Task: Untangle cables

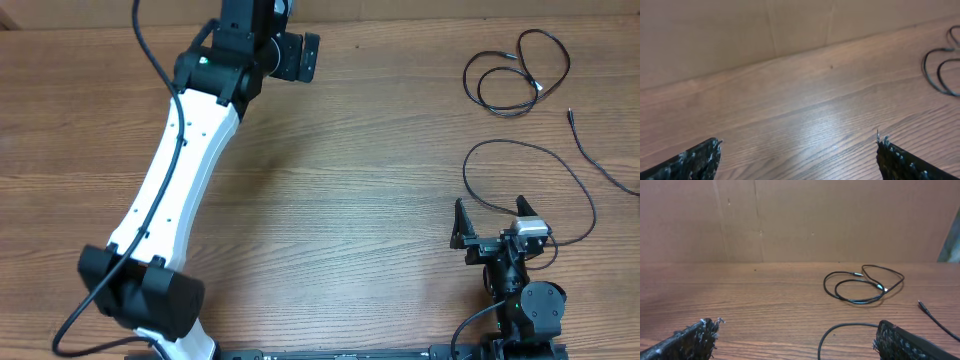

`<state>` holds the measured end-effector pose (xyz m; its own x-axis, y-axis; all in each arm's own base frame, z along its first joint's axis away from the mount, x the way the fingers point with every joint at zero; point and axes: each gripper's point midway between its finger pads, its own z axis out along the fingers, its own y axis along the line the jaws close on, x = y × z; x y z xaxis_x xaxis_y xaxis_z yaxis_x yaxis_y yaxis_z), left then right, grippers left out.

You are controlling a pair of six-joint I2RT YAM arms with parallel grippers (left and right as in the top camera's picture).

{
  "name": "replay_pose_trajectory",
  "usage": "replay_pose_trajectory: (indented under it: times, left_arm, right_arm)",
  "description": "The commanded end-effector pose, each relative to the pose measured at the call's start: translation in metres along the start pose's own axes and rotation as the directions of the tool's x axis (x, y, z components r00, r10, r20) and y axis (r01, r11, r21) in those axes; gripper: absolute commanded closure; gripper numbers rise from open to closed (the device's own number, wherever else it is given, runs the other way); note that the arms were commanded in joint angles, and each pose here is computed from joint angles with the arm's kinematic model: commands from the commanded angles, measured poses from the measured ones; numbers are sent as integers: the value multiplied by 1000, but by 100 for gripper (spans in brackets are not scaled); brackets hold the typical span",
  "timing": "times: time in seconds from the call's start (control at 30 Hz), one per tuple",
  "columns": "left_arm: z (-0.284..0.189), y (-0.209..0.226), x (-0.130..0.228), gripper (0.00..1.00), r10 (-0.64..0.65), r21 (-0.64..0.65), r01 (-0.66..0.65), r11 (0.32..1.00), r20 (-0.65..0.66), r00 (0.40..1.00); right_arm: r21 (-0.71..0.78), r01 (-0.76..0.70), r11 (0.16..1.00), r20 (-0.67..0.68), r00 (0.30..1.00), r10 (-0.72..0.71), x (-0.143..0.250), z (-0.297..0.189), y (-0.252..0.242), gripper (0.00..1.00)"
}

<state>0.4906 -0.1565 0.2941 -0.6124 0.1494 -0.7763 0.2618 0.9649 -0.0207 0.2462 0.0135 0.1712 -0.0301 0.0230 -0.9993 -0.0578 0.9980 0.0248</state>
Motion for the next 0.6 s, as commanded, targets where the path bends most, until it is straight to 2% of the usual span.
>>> replay_pose_trajectory:
  times: [0.0, 0.1, 0.17, 0.3, 0.57]
  left_arm:
    - [-48, 9, -29, 0, 22, -41, -18, 999, 110, 994]
    - [-67, 13, -27, 0, 22, -62, -16, 998, 105, 994]
    - [-86, 28, -22, 0, 30, -139, -17, 990, 91, 995]
    - [-98, 43, -7, 0, 26, -209, -17, 978, 38, 999]
    - [-104, 44, -5, 0, -23, -92, 28, 995, 56, 998]
  right_arm:
    - [0, 15, 1000, 6, 1000, -15, 2, 0, 0, 0]
    - [0, 15, 1000, 6, 1000, -15, 2, 0, 0, 0]
    - [0, 15, 1000, 6, 1000, -15, 2, 0, 0, 0]
    - [0, 15, 1000, 6, 1000, -15, 2, 0, 0, 0]
    - [0, 15, 1000, 6, 1000, -15, 2, 0, 0, 0]
